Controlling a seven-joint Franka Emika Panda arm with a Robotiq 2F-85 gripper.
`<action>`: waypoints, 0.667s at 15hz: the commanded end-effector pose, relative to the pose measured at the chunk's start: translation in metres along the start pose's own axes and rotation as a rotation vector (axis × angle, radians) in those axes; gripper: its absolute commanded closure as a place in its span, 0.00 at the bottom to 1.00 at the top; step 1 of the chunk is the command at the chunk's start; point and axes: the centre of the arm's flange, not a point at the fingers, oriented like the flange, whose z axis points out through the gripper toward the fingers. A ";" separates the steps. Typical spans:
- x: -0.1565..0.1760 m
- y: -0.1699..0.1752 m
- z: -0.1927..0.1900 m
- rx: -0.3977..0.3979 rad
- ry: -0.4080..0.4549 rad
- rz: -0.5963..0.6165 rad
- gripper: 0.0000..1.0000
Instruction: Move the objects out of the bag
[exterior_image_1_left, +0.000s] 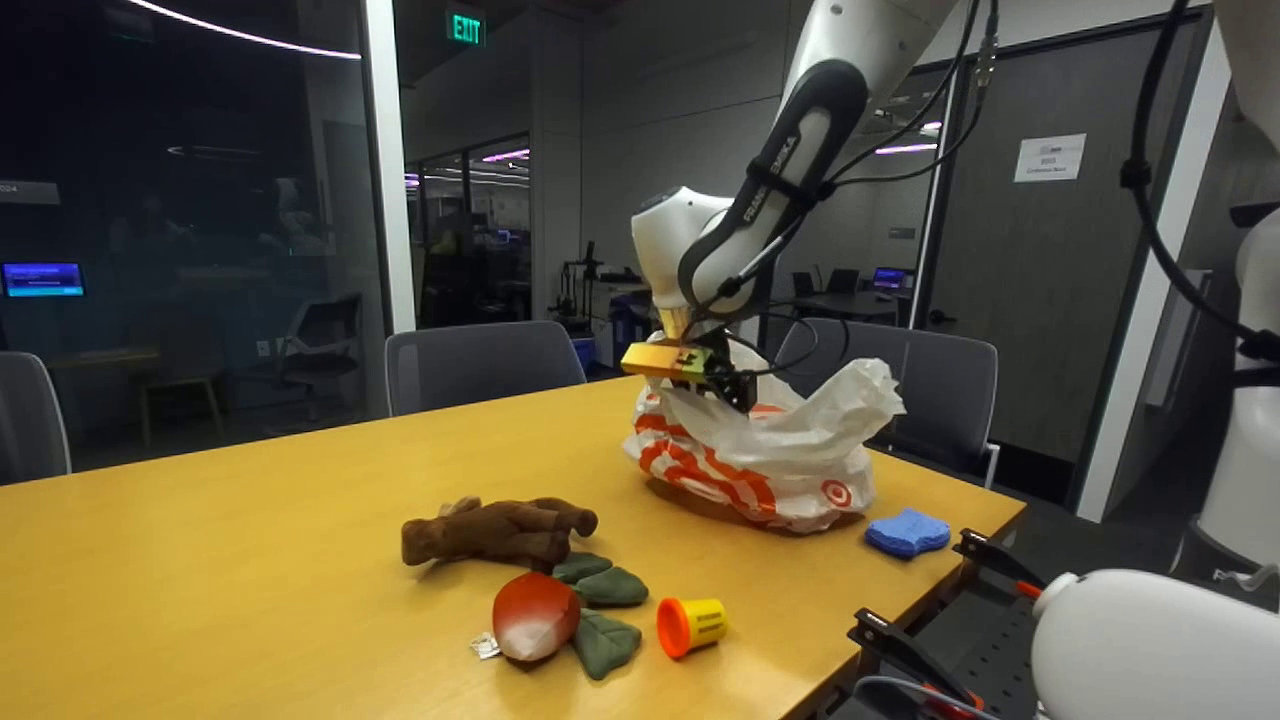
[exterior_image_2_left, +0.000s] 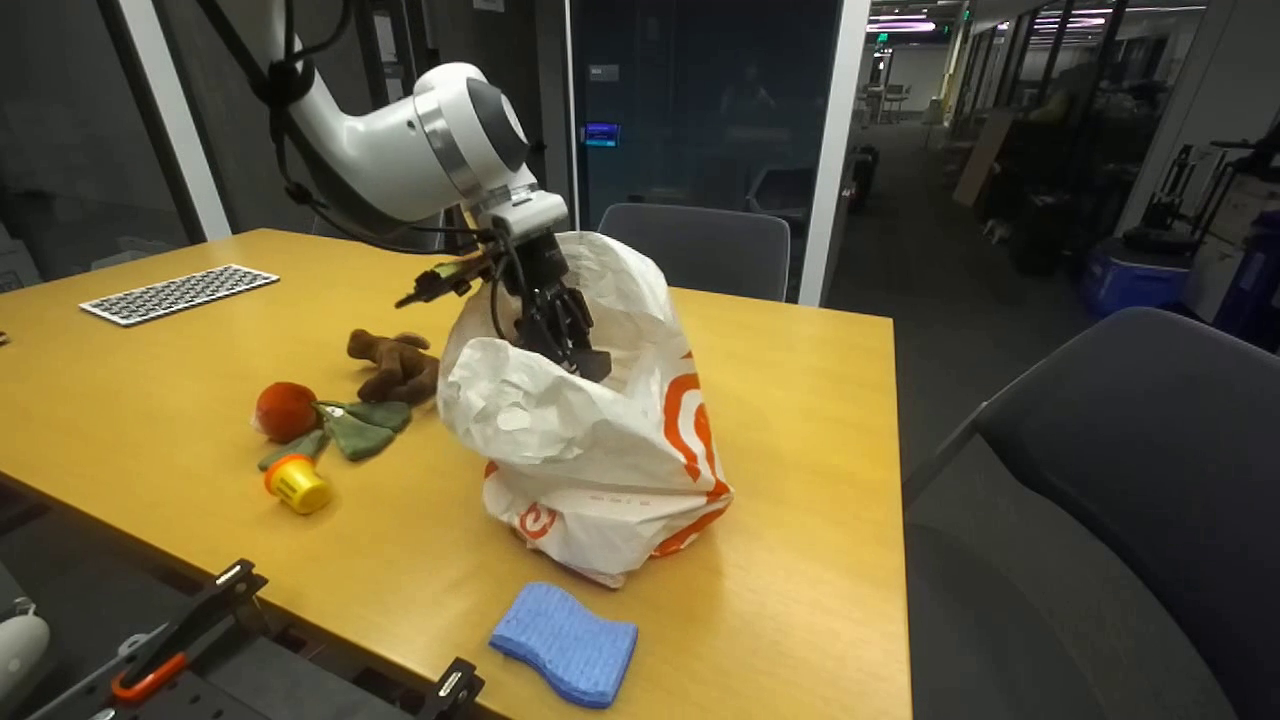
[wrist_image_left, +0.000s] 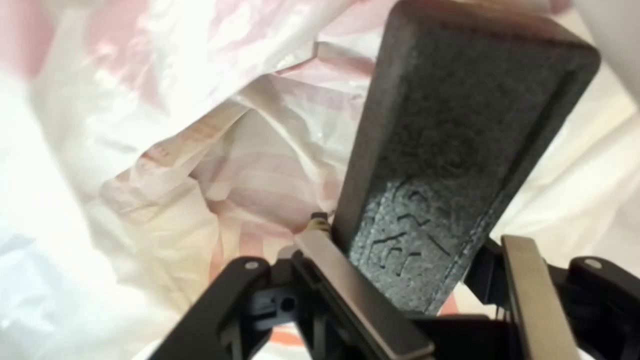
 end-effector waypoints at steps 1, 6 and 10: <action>0.015 0.019 -0.021 -0.139 0.114 -0.006 0.66; 0.023 0.038 -0.019 -0.272 0.212 -0.067 0.66; 0.031 0.047 -0.051 -0.250 0.014 -0.194 0.66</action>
